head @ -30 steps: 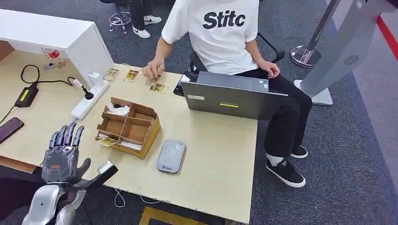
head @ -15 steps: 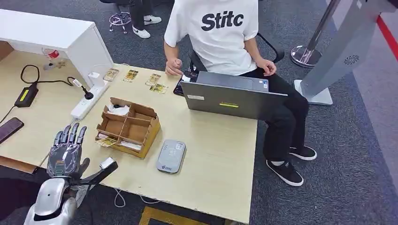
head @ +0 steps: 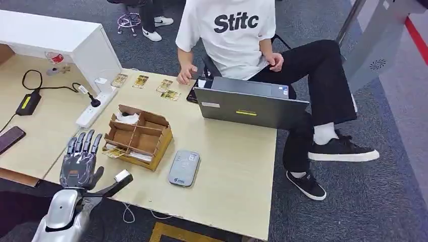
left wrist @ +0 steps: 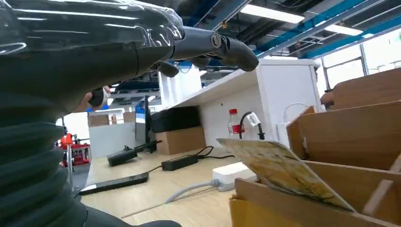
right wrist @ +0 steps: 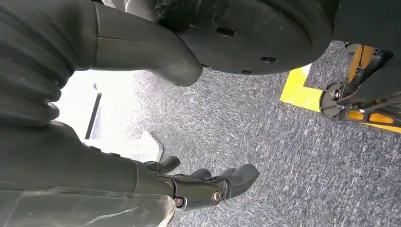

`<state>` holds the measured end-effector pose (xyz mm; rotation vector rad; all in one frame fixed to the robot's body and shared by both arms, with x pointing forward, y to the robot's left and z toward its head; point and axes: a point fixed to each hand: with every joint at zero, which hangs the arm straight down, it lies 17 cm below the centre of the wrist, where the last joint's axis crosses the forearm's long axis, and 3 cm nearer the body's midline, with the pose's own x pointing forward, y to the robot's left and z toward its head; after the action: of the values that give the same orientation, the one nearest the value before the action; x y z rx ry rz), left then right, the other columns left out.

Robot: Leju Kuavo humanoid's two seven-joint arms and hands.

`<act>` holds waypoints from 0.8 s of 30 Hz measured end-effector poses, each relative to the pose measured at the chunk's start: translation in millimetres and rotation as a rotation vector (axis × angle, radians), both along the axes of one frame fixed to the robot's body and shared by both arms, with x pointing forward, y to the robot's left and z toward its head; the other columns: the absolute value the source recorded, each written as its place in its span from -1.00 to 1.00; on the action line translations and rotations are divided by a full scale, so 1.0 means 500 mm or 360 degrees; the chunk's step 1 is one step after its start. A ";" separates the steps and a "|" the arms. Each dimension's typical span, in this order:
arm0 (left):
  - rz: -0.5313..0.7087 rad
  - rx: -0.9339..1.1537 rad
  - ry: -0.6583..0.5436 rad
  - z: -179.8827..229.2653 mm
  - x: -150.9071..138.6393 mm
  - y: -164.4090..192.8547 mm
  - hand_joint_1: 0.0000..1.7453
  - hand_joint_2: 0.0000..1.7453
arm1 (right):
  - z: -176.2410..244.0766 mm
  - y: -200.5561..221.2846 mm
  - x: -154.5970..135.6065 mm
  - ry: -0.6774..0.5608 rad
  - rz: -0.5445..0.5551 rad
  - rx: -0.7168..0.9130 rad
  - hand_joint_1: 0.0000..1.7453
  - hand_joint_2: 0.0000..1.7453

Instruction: Pass the card to the sensor for recognition and then transmit it.

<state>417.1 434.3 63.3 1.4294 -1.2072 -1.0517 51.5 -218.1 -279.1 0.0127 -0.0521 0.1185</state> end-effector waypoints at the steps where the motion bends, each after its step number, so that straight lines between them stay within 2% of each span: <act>1: -0.0012 -0.0014 -0.0002 0.000 0.003 -0.005 -1.00 1.00 | 0.000 0.000 0.000 0.0000 0.0002 0.0001 -1.00 1.00; 20: -0.0083 -0.0090 -0.0023 0.000 0.035 -0.050 -1.00 1.00 | 0.000 0.001 0.000 -0.0003 0.0027 0.0003 -1.00 1.00; 21: -0.0087 -0.0092 -0.0022 -0.002 0.035 -0.052 1.00 1.00 | 0.000 0.001 0.000 -0.0002 0.0027 0.0003 -1.00 1.00; 24: -0.0090 -0.0110 -0.0016 -0.006 0.036 -0.056 1.00 1.00 | 0.000 0.001 0.000 -0.0002 0.0029 0.0003 -1.00 1.00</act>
<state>435.1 406.3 60.5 1.3559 -1.2856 -1.0327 51.6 -217.7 -279.0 0.0147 -0.0535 0.1368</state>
